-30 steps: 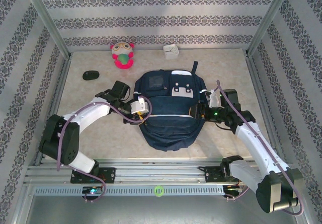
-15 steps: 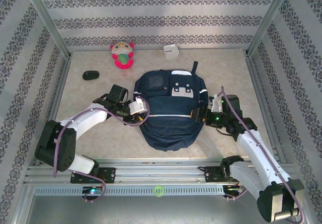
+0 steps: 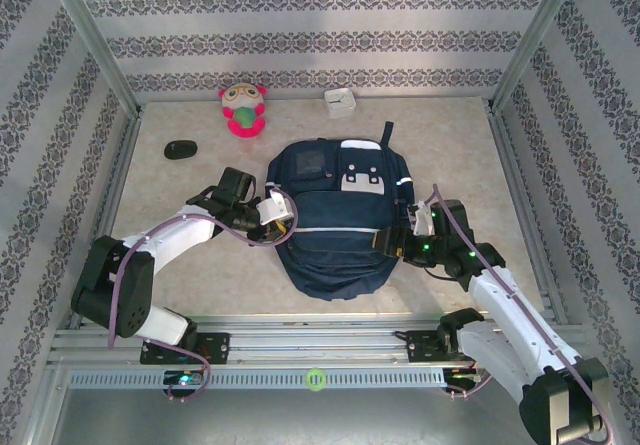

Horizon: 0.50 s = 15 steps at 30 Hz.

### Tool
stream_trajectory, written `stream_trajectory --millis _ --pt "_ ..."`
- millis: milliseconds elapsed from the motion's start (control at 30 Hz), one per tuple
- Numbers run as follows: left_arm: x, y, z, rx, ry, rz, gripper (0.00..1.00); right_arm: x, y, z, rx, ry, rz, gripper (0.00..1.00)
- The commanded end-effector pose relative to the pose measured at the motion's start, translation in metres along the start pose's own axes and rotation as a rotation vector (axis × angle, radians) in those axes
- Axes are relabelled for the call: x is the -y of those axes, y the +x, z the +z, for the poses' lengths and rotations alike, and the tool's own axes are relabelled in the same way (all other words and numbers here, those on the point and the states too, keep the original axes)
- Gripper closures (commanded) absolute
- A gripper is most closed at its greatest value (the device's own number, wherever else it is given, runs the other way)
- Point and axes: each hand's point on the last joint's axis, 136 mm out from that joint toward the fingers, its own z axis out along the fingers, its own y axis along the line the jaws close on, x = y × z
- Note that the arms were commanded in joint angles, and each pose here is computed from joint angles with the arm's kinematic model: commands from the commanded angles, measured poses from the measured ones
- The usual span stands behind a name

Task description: Pack books, pencil case, and school supplies into a backpack

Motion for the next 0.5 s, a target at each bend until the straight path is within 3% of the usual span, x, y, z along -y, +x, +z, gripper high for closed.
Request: stream_trajectory --millis 0,300,467 --pt "0.011 -0.007 -0.003 0.028 0.038 0.011 0.88 0.005 0.0 0.003 0.016 0.02 0.026 0.3" --pt "0.039 -0.007 -0.015 0.014 0.132 -0.024 0.92 0.007 -0.011 0.015 0.08 0.021 0.083 0.32" --pt "0.055 -0.005 -0.019 0.03 0.149 -0.042 0.91 0.008 -0.028 0.021 0.189 0.006 0.164 0.37"
